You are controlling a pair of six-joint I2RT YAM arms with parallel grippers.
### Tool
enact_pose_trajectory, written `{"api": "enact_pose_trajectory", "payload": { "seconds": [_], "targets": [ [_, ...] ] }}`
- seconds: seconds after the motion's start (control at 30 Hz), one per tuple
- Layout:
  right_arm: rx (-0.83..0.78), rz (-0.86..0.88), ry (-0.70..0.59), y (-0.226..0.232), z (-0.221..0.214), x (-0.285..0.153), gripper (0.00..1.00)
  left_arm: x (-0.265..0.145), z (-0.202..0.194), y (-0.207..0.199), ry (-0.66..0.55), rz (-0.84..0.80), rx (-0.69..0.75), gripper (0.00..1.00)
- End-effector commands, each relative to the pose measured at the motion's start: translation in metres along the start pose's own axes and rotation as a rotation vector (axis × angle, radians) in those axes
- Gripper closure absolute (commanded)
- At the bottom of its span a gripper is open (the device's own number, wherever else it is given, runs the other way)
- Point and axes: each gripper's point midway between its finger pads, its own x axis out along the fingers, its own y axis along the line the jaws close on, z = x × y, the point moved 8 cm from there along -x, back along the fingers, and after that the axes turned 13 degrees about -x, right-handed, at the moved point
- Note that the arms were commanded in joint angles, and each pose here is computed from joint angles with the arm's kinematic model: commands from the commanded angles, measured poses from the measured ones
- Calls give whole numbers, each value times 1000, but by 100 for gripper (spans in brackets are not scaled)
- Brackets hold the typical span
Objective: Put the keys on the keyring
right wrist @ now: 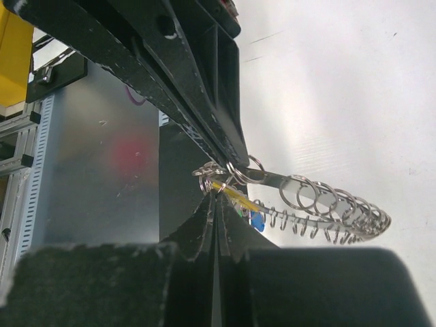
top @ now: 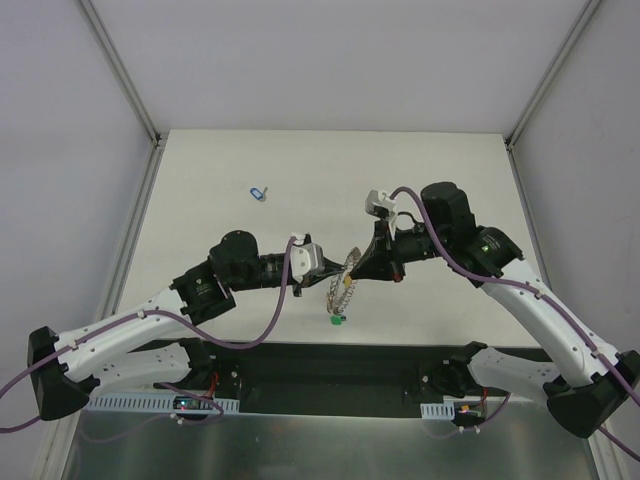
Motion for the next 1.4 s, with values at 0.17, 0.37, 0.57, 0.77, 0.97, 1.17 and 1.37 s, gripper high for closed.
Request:
{"api": "enact_pose_trajectory", "payload": {
  "seconds": [0.17, 0.37, 0.57, 0.77, 0.97, 1.17, 1.37],
  "targets": [
    [-53, -37, -19, -1, 18, 0, 91, 1, 20, -5, -65, -37, 44, 100],
    [-15, -52, -6, -4, 15, 3, 78, -2, 24, -6, -80, -28, 47, 100],
    [7, -73, 4, -5, 12, 3, 62, -4, 24, -6, -86, -24, 46, 100],
    [22, -78, -2, -5, 13, 3, 60, -4, 24, -7, -89, -24, 46, 100],
    [19, -100, -15, -3, 16, 0, 57, -4, 23, -5, -85, -10, 44, 100],
    [25, -104, -18, -3, 17, 0, 58, 0, 21, -4, -75, -12, 40, 100],
    [29, -111, -15, -4, 17, 0, 62, 0, 21, -3, -68, -5, 42, 100]
  ]
}}
